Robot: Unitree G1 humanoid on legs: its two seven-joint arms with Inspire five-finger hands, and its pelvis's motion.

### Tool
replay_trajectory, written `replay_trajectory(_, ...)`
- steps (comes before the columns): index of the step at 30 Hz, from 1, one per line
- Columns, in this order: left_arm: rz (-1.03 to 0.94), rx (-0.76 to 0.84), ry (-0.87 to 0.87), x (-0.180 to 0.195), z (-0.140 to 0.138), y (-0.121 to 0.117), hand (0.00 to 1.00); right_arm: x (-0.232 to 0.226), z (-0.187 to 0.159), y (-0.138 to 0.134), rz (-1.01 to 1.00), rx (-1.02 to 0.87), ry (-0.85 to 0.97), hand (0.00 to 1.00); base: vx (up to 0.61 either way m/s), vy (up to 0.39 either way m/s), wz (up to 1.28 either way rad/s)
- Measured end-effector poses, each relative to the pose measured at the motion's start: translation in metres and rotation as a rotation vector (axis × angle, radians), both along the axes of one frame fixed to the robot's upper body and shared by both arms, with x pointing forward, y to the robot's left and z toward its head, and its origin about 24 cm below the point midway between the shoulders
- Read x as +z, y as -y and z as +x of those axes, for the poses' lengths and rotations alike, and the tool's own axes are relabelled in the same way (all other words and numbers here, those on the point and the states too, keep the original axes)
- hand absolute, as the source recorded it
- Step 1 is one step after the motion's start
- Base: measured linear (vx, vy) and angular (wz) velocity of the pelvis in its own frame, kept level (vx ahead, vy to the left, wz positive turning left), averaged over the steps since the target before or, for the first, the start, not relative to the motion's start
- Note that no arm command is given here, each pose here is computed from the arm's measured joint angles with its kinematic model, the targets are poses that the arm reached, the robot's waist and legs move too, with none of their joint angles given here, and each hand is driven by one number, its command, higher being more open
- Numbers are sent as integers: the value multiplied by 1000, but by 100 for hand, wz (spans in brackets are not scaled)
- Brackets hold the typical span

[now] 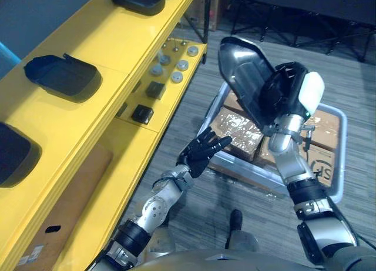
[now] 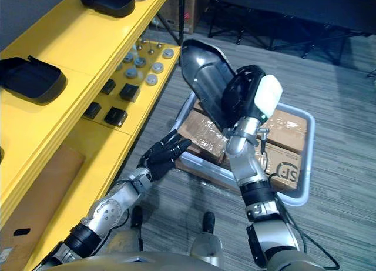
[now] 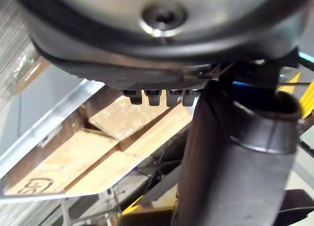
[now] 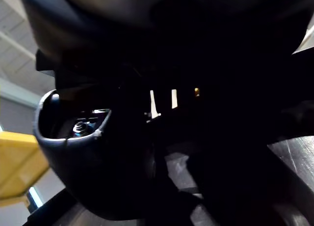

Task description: Walk over and take three plastic housings, then place them on the shelf

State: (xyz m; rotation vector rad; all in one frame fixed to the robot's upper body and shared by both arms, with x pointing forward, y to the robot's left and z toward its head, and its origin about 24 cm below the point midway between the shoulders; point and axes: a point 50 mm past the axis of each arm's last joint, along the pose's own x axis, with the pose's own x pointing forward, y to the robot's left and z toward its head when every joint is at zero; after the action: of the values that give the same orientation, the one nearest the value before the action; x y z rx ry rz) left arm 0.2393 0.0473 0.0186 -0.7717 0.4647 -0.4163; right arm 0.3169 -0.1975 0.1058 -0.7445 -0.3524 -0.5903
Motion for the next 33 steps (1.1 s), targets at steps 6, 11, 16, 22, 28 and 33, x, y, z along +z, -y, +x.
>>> replay_trajectory(6,-30,20,55,11,9,15,100,-31,-14,-24,-12,76,-91,0,-11,-17,-15)
replay_trajectory(11,-32,38,78,15,13,25,100,-36,-16,-44,14,140,-101,0,-5,-14,-10)
replay_trajectory(16,3,61,65,10,13,27,100,-48,-24,-65,52,219,-122,0,-3,-2,-2)
replay_trajectory(22,125,130,95,9,14,24,0,-58,-26,-74,113,236,-165,0,0,0,0)
replay_trajectory(28,67,365,59,20,19,21,0,-61,-31,-89,192,237,-156,0,0,0,0)
replay_trajectory(33,83,466,25,14,23,10,0,-63,-35,-98,203,261,-161,0,0,0,0)
